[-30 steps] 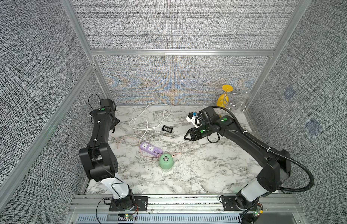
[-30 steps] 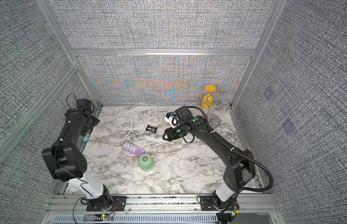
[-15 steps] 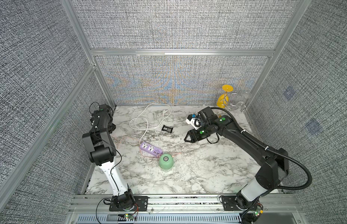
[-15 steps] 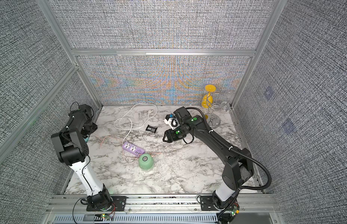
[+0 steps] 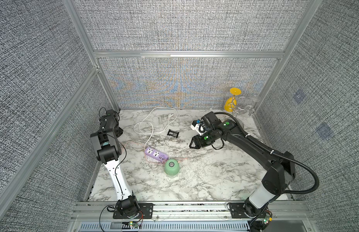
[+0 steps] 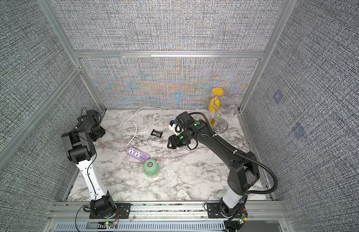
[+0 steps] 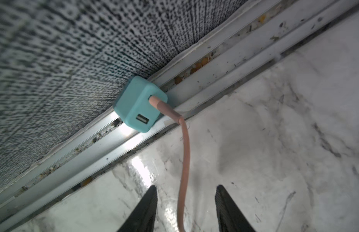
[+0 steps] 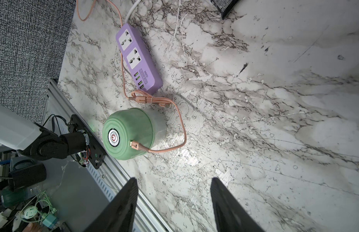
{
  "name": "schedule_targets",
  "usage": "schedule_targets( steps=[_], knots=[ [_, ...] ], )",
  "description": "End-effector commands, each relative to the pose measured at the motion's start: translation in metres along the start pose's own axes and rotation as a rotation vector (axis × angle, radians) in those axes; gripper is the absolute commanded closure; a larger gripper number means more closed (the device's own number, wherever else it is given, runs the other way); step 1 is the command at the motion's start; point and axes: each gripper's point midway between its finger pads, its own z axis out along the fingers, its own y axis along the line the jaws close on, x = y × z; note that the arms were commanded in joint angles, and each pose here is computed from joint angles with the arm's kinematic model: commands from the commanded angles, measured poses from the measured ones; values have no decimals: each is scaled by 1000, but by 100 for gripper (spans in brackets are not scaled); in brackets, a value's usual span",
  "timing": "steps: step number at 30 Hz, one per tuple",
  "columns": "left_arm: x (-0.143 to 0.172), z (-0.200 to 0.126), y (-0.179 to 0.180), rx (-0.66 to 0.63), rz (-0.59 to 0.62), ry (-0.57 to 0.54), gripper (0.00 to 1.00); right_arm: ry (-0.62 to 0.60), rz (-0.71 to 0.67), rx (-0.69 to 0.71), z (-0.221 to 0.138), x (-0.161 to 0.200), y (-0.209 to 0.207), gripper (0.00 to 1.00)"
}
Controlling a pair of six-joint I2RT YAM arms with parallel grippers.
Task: Charge the cordless meat grinders
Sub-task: Pick up the plug from the center of the board.
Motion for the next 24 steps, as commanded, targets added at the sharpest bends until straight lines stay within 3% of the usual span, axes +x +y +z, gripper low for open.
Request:
schedule_targets(
  steps=[1, 8, 11, 14, 24],
  knots=[
    [-3, 8, -5, 21, 19, 1, 55, 10, 8, 9, 1, -1, 1, 39],
    [-5, 11, -12, 41, 37, 6, 70, 17, 6, 13, 5, 0, 1, 40],
    [-7, 5, -11, 42, 49, -2, 81, 19, 10, 8, 8, 0, 1, 40],
    [-9, -4, -9, 44, 56, -10, 100, 18, 6, 4, 9, 0, 2, 41],
    [-12, -52, -3, 59, 57, -70, 100, -12, -6, -71, 5, 1, 13, 42]
  ],
)
